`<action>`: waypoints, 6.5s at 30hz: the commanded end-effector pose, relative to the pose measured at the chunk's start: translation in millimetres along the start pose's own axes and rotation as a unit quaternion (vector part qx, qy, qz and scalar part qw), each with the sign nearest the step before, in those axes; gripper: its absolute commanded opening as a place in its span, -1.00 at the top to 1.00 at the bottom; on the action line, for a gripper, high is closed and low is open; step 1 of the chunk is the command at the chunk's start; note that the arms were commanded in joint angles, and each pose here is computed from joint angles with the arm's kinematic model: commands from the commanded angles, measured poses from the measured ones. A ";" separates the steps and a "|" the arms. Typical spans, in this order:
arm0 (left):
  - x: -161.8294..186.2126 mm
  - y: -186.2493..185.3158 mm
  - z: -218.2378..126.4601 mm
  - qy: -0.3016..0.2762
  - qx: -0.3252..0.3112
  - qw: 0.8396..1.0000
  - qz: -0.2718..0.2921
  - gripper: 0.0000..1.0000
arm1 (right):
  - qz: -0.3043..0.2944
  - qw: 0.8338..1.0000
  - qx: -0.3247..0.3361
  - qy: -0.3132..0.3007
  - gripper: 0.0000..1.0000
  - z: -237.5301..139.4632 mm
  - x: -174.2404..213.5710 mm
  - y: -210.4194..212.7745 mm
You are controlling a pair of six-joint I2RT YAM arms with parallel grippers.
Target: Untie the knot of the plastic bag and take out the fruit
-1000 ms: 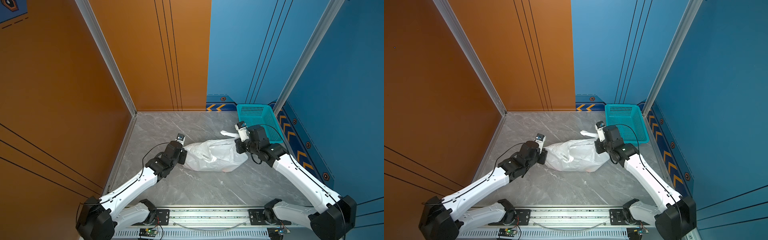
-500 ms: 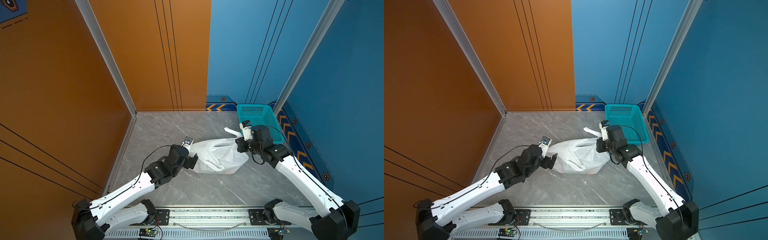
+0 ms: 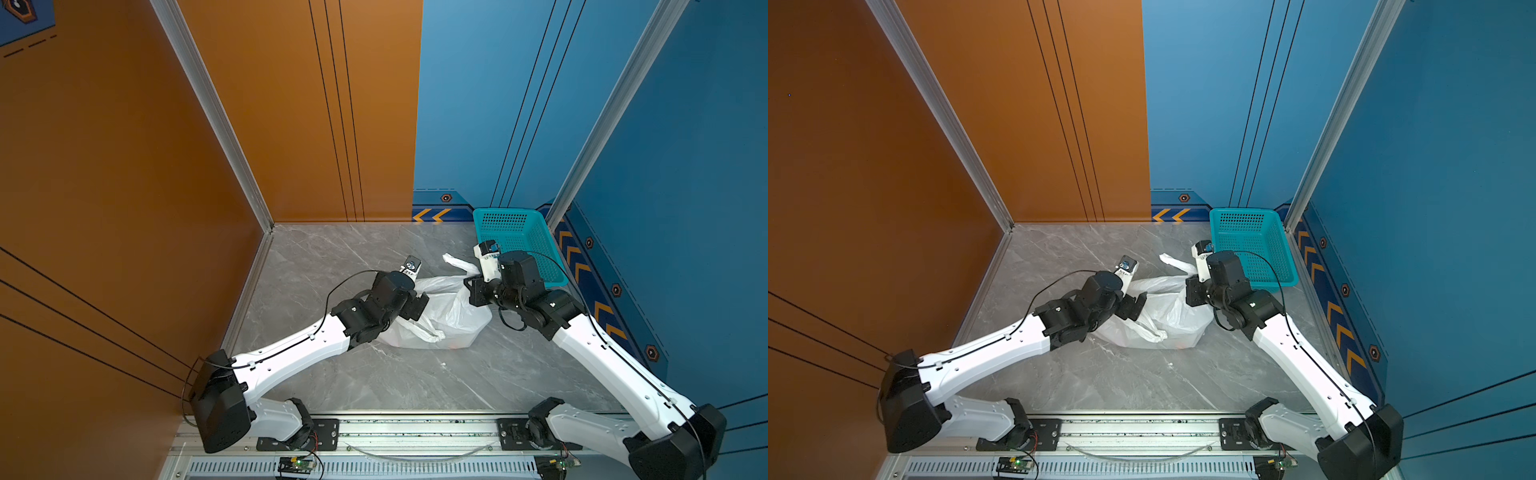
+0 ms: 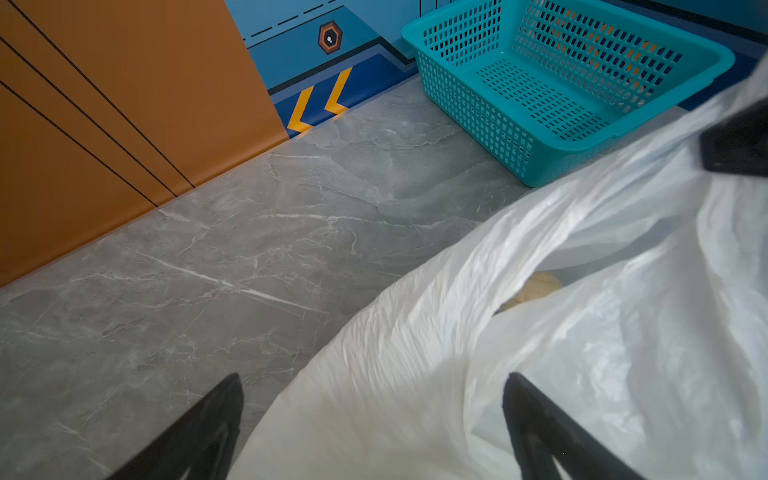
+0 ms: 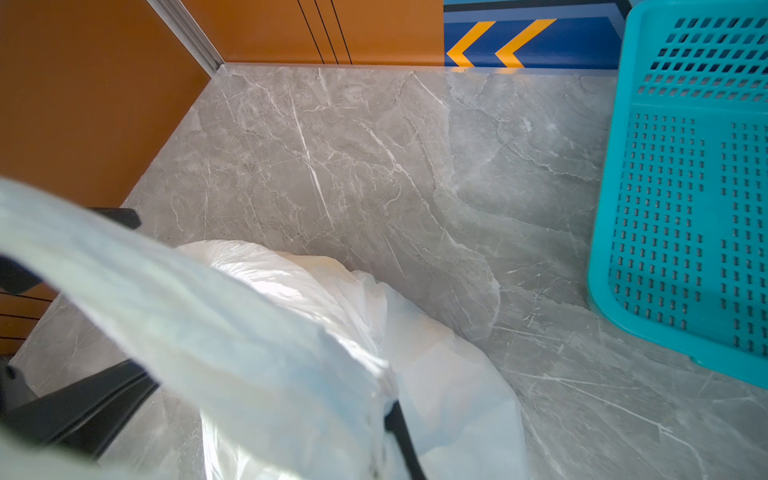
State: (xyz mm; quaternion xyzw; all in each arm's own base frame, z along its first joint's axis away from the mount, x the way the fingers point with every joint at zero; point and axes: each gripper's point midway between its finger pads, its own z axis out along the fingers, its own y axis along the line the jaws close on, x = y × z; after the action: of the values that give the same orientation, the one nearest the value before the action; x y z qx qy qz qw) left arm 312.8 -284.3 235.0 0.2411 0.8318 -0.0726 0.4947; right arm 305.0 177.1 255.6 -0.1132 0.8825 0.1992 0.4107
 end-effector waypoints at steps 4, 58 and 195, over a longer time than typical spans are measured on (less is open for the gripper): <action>-39.9 -6.8 15.6 -0.054 0.013 0.998 -0.022 -0.96 | 0.006 1.000 -0.013 -0.022 1.00 -18.0 -12.9 11.5; -37.1 25.6 -50.0 0.069 0.173 0.981 -0.063 1.00 | -0.174 0.972 -0.159 -0.016 -0.91 -108.7 -65.8 105.3; -28.9 -0.3 15.8 -0.019 -0.004 0.999 -0.034 -0.96 | -0.079 0.977 -0.199 0.014 1.00 -26.6 -50.1 100.5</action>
State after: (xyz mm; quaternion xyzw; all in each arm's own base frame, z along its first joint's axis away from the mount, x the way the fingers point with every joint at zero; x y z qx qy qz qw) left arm 334.2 -285.6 249.2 0.1846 0.8372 -0.0819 0.5082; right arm 286.5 252.2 315.1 -0.2568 0.8382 0.3158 0.3629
